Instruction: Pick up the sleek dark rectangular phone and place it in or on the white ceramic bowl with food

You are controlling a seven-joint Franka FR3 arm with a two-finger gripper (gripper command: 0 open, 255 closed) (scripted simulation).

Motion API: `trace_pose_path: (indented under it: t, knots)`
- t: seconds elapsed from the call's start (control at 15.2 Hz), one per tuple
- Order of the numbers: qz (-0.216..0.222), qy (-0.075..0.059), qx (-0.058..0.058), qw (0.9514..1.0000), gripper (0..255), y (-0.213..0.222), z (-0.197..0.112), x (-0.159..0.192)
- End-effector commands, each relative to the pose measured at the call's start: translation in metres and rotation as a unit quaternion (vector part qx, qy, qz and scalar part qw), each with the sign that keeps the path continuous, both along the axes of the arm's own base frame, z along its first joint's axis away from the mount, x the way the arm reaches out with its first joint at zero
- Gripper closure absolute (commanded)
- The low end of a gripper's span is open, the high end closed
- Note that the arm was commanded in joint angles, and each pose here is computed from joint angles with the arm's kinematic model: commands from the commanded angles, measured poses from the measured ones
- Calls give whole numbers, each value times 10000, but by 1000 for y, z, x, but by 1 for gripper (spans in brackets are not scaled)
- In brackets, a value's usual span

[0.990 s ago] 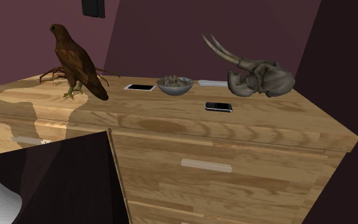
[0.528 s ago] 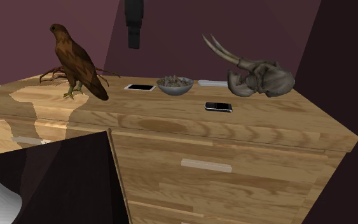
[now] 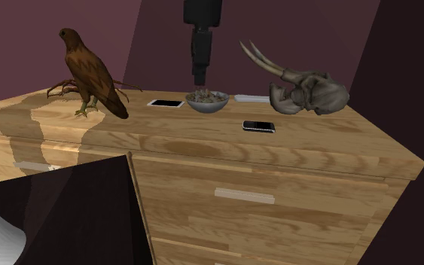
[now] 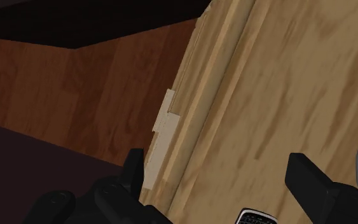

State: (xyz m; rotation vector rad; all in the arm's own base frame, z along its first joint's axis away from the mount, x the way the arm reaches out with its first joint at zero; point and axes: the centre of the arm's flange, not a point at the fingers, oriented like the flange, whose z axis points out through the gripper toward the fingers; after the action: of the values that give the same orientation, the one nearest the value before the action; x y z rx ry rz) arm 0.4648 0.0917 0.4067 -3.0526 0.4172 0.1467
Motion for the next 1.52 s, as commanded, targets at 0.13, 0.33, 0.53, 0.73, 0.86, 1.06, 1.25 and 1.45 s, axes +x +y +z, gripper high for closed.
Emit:
trace_pose_path:
  t: [0.13, 0.33, 0.53, 0.73, 0.86, 1.06, 1.25, 1.45]
  knots:
    - [-184, -77, -10, 9998, 0, 10, -27, 41]
    - [-319, -129, -20, 9994, 0, 16, -48, 72]
    - [-453, -181, -31, 9988, 0, 21, -69, 103]
    - [-588, -233, -41, 9980, 0, 25, -90, 135]
    - [-677, -267, -48, 9973, 0, 28, -103, 156]
    - [-812, -319, -58, 9962, 0, 30, -123, 188]
    - [-946, -371, -69, 9948, 0, 32, -143, 221]
    - [-955, -375, -69, 9947, 0, 33, -155, 223]
